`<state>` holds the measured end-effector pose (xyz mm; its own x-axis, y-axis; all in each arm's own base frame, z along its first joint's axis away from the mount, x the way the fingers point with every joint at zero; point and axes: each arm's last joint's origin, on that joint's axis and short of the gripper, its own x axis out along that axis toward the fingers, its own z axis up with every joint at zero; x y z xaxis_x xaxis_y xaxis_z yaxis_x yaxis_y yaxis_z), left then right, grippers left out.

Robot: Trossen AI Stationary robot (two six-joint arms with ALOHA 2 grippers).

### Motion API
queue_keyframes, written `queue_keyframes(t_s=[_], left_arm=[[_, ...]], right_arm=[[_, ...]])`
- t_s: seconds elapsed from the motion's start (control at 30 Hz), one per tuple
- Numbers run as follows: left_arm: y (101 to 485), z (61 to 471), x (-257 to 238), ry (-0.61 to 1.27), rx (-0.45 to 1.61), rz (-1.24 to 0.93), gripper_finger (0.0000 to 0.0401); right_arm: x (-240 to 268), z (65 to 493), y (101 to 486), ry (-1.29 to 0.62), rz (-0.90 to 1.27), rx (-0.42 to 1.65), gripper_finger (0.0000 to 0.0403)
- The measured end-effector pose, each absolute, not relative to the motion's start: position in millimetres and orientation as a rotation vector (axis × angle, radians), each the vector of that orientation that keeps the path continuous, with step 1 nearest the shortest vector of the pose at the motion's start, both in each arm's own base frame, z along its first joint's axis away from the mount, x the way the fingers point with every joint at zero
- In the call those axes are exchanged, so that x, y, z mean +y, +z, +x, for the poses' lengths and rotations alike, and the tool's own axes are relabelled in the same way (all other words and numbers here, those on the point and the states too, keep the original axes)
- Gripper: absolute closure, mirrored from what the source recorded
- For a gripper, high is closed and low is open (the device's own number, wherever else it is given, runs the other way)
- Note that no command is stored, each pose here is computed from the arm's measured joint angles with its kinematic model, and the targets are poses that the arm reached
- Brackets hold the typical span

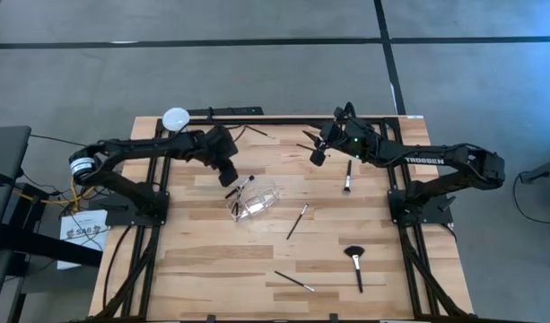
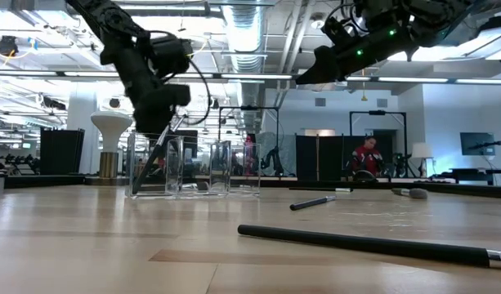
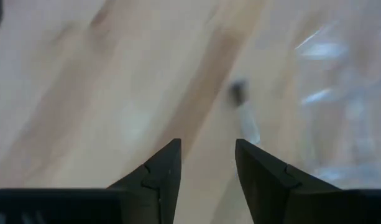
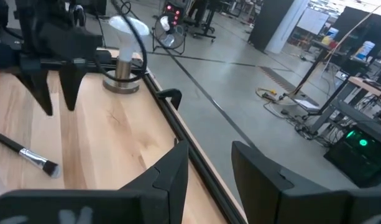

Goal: Put items in baskets/containers
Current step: Put the blush brush into the middle section of the transparent organizer

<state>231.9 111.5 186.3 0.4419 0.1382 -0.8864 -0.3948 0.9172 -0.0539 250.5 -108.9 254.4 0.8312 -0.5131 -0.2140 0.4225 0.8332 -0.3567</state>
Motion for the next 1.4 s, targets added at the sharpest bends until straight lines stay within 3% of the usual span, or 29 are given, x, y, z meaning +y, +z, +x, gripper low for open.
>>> queue_keyframes(t_s=[0.23, 0.43, 1.17, 1.4], left_arm=[[150.1, 227.9, 94.8, 0.177, 1.198, -0.335, 0.0254], [152.7, 236.7, 81.7, 0.104, 1.140, -0.256, 0.0254], [128.0, 233.2, 73.2, 0.200, 1.131, -0.205, 0.0253], [128.0, 232.3, 75.7, 0.272, 1.144, -0.150, 0.0295]], right_arm=[[-109.0, 250.3, 254.0, -0.504, -0.303, 0.315, 0.0287], [-110.4, 249.7, 253.9, -0.510, -0.302, 0.317, 0.0287], [-110.8, 249.1, 252.4, -0.509, -0.299, 0.333, 0.0287], [-110.8, 249.1, 252.4, -0.509, -0.299, 0.333, 0.0287]])
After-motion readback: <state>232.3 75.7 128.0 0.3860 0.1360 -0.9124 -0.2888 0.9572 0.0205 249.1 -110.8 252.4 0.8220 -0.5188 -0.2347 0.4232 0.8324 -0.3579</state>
